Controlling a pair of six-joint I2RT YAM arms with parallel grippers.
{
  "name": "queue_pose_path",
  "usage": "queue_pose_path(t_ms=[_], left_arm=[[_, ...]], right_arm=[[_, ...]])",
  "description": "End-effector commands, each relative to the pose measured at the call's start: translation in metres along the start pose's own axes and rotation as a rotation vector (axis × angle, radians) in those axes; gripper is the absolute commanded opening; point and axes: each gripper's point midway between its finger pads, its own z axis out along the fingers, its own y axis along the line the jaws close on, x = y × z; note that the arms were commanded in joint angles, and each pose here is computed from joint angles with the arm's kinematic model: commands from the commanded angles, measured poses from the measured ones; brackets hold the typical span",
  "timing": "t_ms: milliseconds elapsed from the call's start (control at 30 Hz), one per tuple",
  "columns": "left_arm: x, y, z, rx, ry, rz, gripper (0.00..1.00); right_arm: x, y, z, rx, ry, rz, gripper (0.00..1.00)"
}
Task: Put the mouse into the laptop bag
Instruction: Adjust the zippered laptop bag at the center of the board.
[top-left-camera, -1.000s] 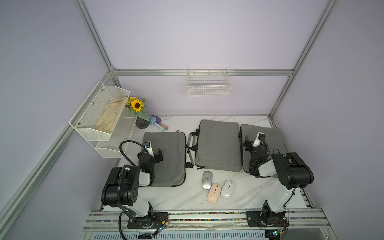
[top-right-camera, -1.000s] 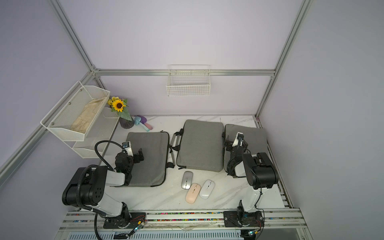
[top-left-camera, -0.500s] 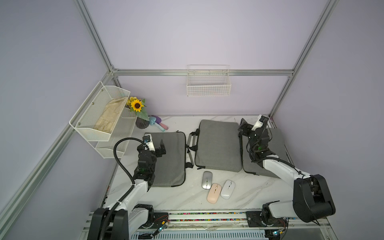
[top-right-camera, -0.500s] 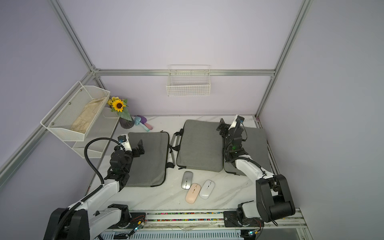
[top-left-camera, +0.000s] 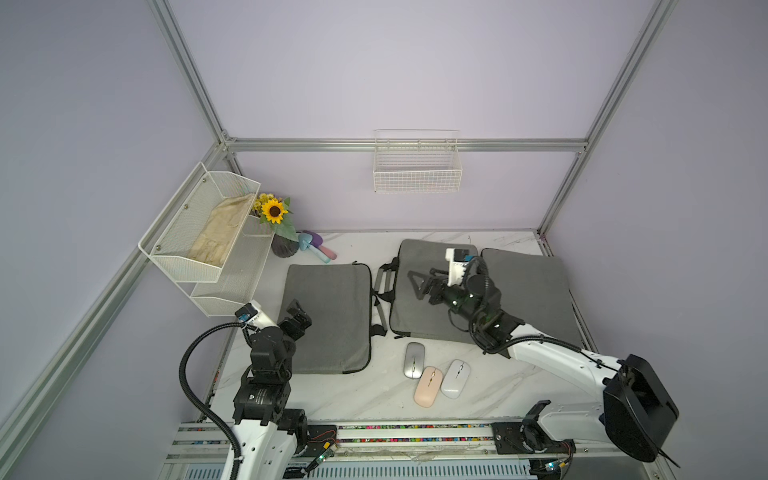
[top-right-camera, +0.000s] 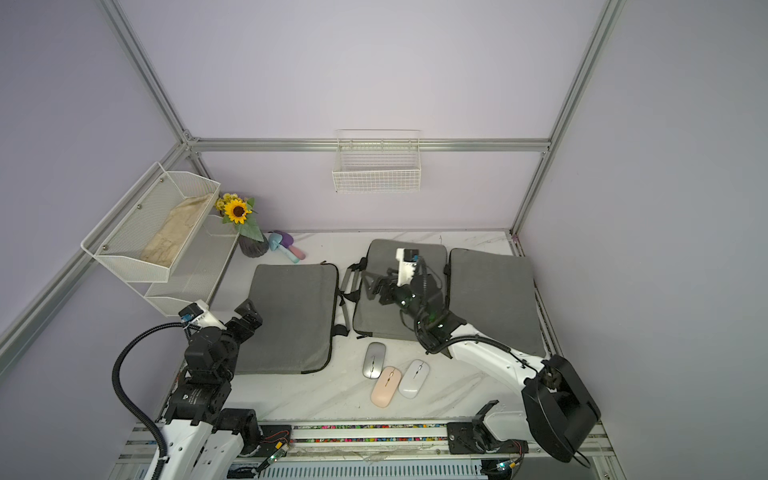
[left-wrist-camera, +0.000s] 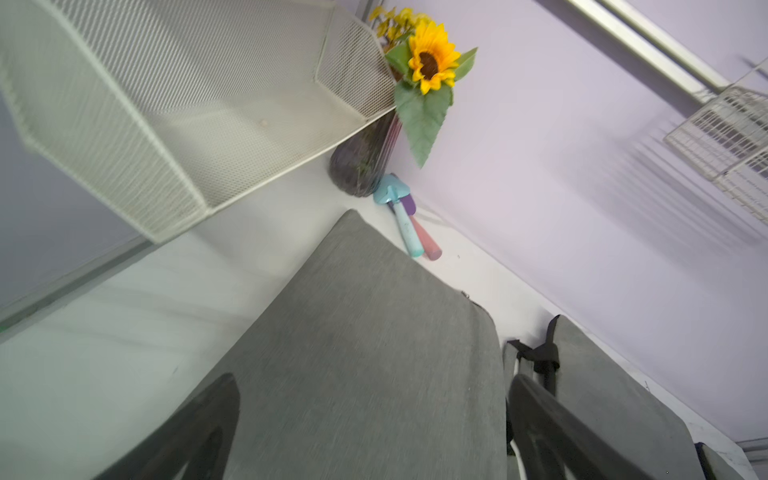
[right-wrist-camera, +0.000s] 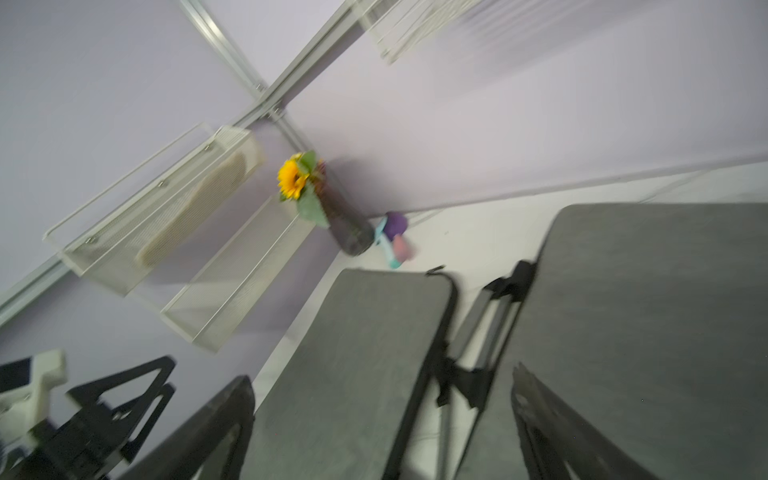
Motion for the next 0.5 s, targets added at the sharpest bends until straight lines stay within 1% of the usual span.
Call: queue_pose_path(t_ms=[0,100,167,267,333,400,467], left_arm=[[0.011,0.016,-0.023,-0.089,0.125,-0.039,1.0],[0.045,0.03,-0.018,-0.125,0.215,-0.079,1.0],[0.063,0.041,-0.012,-0.161,0.241,-0.113,1.0],[0.084,0.047,0.0,-0.169,0.275,-0.097,1.0],[0.09,0.047,0.003,-0.172,0.298,-0.096,1.0],[0.09,0.04,0.004,-0.155,0.323,-0.087,1.0],[0.09,0.041,0.005,-0.166,0.327,-0.094,1.0]], right_arm=[[0.055,0.019,0.02,0.019,0.101,0.007,0.97],[0.109,0.039,0.038,0.03,0.204,-0.032,0.97],[0.14,0.038,0.047,0.047,0.286,-0.021,0.97],[0.17,0.041,0.05,0.006,0.352,0.02,0.91],[0.189,0.047,0.052,-0.025,0.392,0.034,0.85],[0.212,0.047,0.058,-0.006,0.453,0.028,0.81],[0.233,0.039,0.065,0.032,0.511,0.027,0.8]])
